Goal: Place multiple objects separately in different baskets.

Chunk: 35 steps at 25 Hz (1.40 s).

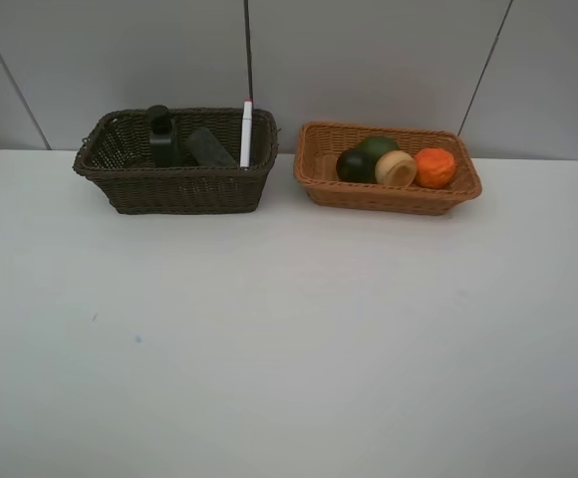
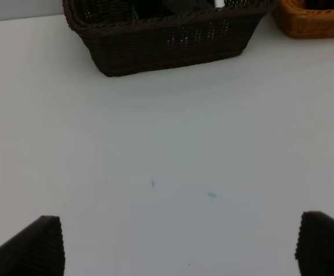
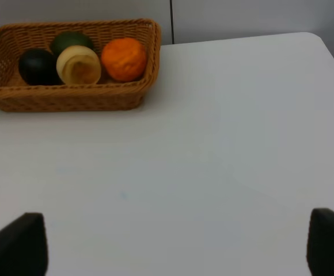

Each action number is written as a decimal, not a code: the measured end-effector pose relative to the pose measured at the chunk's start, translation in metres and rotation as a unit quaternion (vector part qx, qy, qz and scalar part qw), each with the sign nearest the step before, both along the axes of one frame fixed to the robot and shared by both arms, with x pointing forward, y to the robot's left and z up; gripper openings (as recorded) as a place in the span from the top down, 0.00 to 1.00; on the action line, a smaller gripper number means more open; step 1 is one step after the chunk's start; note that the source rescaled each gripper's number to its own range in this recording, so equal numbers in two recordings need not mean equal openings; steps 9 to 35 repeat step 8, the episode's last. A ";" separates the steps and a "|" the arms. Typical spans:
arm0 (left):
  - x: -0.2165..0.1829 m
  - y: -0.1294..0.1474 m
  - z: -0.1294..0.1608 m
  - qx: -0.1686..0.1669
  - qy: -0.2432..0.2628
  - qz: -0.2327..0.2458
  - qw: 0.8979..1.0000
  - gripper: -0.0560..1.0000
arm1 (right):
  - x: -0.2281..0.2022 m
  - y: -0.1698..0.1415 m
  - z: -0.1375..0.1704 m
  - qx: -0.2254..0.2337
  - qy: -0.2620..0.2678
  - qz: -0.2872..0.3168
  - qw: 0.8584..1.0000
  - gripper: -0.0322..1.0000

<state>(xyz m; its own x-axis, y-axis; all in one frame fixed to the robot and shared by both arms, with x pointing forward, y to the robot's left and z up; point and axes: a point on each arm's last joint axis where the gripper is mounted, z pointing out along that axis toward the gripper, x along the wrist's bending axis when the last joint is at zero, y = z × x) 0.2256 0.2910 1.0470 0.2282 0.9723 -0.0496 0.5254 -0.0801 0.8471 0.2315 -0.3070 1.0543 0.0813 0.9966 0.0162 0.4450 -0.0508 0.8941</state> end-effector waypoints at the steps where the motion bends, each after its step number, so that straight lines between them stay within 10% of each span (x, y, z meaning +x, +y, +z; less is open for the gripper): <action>1: 0.000 0.000 0.000 0.000 0.000 0.000 1.000 0.02 | 0.000 0.000 0.000 0.000 0.000 0.000 1.000 0.00; 35: 0.000 0.000 0.000 0.000 0.000 0.000 1.000 0.02 | 0.000 0.000 0.000 0.000 0.000 0.000 1.000 0.00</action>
